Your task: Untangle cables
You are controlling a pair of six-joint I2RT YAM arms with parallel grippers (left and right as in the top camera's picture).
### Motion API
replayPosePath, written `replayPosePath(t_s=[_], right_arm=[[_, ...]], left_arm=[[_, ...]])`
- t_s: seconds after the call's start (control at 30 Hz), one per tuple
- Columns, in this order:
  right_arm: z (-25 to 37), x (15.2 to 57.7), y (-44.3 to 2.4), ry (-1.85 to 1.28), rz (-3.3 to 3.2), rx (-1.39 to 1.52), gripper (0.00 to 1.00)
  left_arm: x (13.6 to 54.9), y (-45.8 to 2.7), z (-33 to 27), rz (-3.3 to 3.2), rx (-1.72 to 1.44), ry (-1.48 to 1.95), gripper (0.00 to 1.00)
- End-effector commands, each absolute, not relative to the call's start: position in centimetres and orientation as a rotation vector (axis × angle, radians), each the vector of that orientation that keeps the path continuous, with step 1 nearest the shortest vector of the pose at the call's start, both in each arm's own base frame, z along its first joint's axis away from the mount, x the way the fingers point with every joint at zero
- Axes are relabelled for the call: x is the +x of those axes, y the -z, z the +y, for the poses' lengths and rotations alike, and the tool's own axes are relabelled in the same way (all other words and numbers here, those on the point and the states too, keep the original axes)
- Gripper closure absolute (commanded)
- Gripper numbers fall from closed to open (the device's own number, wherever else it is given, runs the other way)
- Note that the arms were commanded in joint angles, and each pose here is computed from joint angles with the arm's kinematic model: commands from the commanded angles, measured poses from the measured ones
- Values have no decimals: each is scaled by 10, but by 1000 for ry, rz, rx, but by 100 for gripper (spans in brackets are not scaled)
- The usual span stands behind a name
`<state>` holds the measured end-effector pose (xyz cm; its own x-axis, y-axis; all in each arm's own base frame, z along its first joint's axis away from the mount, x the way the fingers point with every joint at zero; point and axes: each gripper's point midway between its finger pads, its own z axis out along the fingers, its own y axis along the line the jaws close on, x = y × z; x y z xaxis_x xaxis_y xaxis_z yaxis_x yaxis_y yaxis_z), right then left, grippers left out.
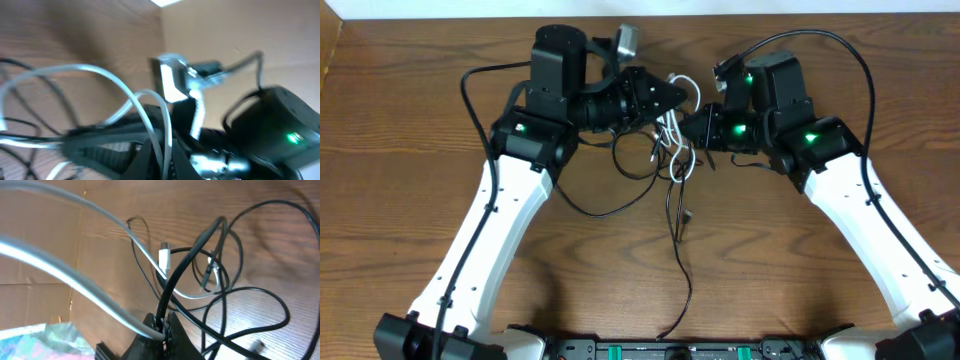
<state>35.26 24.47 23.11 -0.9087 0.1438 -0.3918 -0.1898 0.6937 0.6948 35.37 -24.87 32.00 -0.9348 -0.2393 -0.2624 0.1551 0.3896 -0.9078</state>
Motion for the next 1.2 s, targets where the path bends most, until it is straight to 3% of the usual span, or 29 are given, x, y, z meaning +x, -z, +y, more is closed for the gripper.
replayPosePath(t_s=[0.0,0.17,0.43,0.7,0.83,1.0,1.07,1.17], right_arm=[[204,355,-239,-904,2465,18,99],[162,353,-257,-798,2416,58,99],[129,333,-329,-795,2182,51,99],[120,308,-389,-787,1966,-2,99],[119,303,-403,-789,1910,-18,98],[120,306,-391,-789,1958,-6,98],[121,308,-382,-790,1993,2,87],[125,312,-366,-809,2057,6,80]], left_arm=[[371,-311,-216,2306,-204,1435,93],[373,-296,-190,2365,-339,1404,92],[372,-283,-179,2407,-374,1334,92],[371,-224,-116,2533,-727,780,92],[363,-214,-105,2568,-776,681,92],[362,-229,-134,2577,-601,908,92],[360,-255,-164,2518,-348,1149,92],[351,-301,-199,2358,-37,1485,92]])
